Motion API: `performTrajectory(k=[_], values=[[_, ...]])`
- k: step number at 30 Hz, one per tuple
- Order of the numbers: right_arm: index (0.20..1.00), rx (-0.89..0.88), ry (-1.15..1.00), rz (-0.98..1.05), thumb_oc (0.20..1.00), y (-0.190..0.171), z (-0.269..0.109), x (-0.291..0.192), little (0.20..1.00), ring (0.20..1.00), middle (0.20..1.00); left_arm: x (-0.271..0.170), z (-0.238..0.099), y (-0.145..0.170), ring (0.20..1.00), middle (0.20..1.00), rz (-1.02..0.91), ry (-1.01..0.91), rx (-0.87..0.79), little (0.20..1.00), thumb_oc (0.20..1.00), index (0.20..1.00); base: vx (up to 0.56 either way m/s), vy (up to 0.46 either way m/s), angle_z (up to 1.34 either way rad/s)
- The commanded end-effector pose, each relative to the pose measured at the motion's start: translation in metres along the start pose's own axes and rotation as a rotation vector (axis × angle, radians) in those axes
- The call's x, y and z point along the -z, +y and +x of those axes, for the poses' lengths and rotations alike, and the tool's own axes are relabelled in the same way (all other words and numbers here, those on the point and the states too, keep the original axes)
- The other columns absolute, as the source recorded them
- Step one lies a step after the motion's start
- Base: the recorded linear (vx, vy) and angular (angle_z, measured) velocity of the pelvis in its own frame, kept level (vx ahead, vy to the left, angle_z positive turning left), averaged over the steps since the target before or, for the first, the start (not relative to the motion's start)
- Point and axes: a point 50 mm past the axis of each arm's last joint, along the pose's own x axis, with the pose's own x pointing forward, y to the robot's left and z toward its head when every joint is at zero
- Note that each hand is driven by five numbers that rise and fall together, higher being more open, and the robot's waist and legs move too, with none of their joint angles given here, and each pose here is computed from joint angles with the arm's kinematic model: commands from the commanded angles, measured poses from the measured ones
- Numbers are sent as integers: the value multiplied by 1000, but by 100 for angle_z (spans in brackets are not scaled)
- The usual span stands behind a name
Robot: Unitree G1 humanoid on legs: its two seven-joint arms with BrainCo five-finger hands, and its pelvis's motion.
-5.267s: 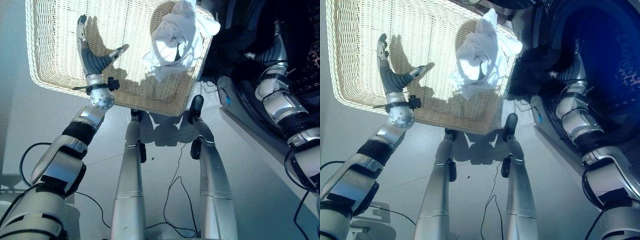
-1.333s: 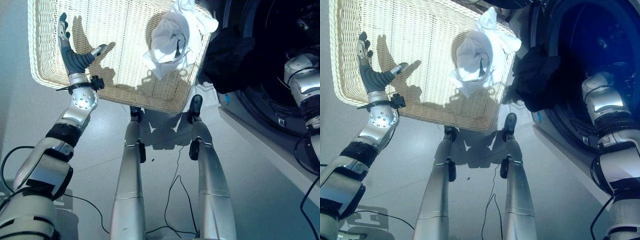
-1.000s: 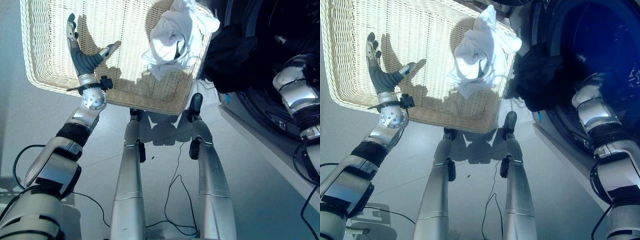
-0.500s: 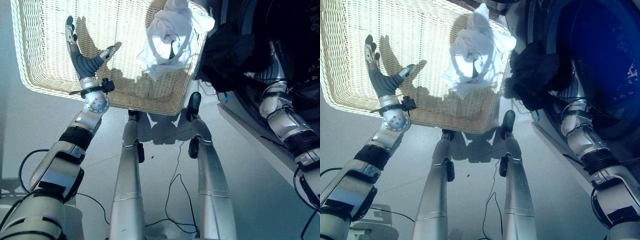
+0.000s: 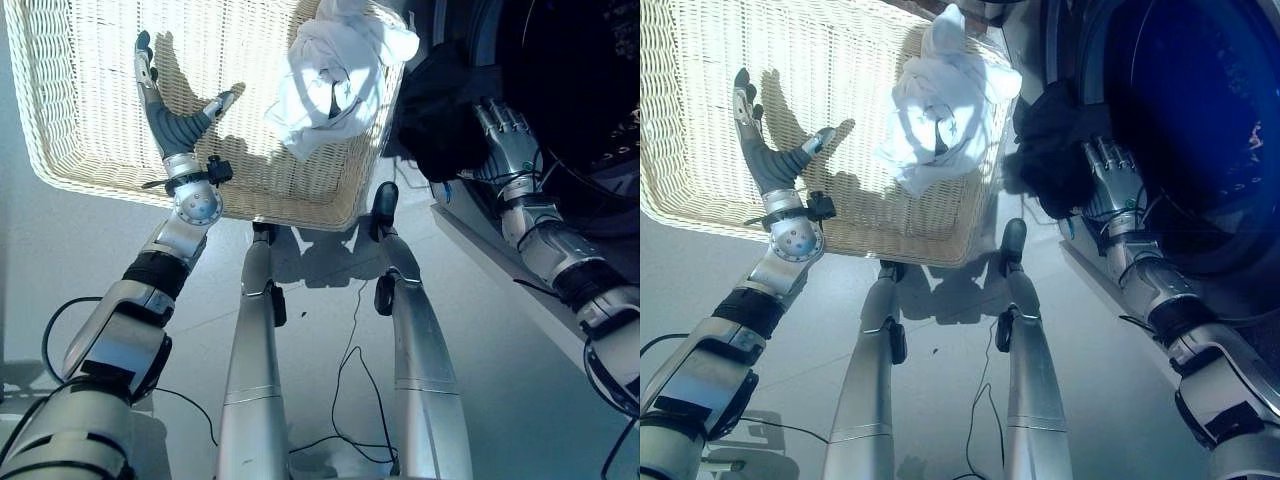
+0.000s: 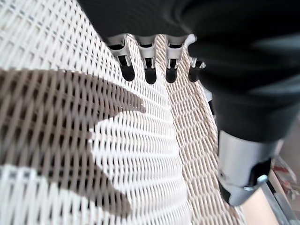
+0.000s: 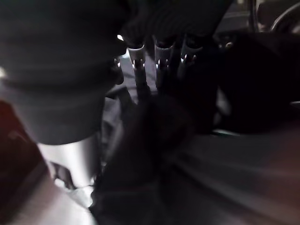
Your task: Put the clothes into the washing machine.
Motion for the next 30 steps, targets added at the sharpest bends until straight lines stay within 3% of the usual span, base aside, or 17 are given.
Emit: performTrajectory(k=[1, 11, 24, 25, 26, 30], values=[[1000, 76, -3, -118, 1000, -13, 6, 15, 1000, 1000, 1000, -10, 4, -5, 1000, 1000, -82, -33, -33, 1000, 1000, 1000, 0, 0, 0], [1000, 63, 54, -430, 1000, -35, 33, 31, 1000, 1000, 1000, -17, 9, -14, 1000, 1000, -99, -35, -10, 1000, 1000, 1000, 0, 0, 0], [1000, 63, 39, -574, 1000, -50, 48, 27, 1000, 1000, 1000, -20, 8, -18, 1000, 1000, -125, -33, -2, 1000, 1000, 1000, -1, 2, 1], [805, 60, 35, -576, 805, -49, 48, 26, 805, 805, 805, -20, 8, -18, 1000, 1000, -126, -33, -1, 1000, 1000, 1000, 0, 0, 0], [200, 46, 26, -583, 200, -47, 47, 26, 200, 200, 200, -20, 8, -19, 1000, 1000, -125, -33, 1, 1000, 1000, 1000, 0, 0, 0], [200, 33, 7, -583, 200, -45, 47, 24, 200, 200, 200, -19, 10, -17, 1000, 1000, -129, -30, -1, 1000, 1000, 1000, 0, 0, 0]])
